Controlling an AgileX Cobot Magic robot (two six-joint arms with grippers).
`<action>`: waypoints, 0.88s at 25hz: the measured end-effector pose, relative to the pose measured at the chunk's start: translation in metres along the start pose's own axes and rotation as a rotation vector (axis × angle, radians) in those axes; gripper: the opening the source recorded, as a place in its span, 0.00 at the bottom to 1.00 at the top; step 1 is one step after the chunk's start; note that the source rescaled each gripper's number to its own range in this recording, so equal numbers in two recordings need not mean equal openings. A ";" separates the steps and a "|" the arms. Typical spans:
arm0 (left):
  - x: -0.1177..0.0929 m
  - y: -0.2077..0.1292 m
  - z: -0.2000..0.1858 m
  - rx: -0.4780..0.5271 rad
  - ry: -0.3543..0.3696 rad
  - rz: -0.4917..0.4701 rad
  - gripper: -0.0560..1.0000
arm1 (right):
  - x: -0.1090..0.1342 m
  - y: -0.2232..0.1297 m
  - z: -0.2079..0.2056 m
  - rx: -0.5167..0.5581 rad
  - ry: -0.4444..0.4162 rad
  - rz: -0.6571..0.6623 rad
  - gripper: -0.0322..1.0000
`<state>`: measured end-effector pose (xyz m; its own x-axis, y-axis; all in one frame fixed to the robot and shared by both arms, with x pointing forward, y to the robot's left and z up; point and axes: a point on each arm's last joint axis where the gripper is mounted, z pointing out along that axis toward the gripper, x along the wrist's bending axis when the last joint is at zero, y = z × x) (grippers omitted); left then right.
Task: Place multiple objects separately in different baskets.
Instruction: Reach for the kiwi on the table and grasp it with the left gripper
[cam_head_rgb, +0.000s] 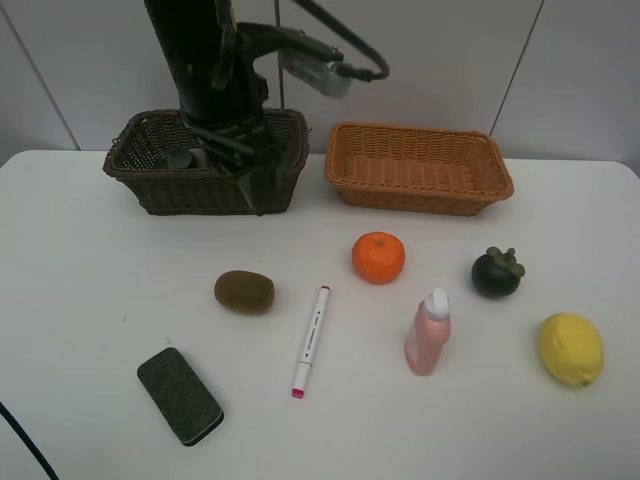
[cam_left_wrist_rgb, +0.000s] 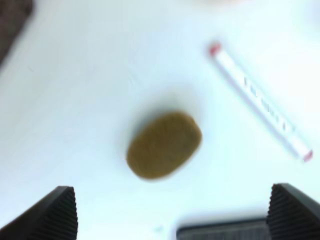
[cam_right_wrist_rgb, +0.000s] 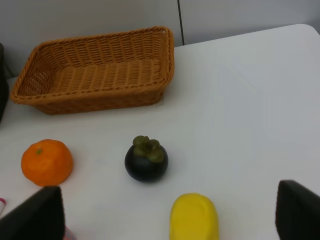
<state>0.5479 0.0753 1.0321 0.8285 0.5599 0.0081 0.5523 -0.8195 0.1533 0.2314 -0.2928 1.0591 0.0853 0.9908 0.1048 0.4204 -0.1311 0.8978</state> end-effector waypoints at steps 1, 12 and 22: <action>-0.001 -0.005 0.009 0.030 -0.010 0.021 0.99 | 0.000 0.000 0.000 0.000 0.000 0.000 1.00; 0.003 -0.014 0.093 0.077 -0.005 0.228 0.99 | 0.000 0.000 0.000 0.000 0.000 0.000 1.00; 0.011 -0.012 0.152 0.126 0.025 0.274 0.99 | 0.000 0.000 0.000 0.000 0.000 0.000 1.00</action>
<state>0.5643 0.0726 0.8799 0.9467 0.3171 0.0564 0.3166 -0.9484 0.0185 0.2314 -0.2928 1.0591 0.0853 0.9908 0.1048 0.4204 -0.1311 0.8978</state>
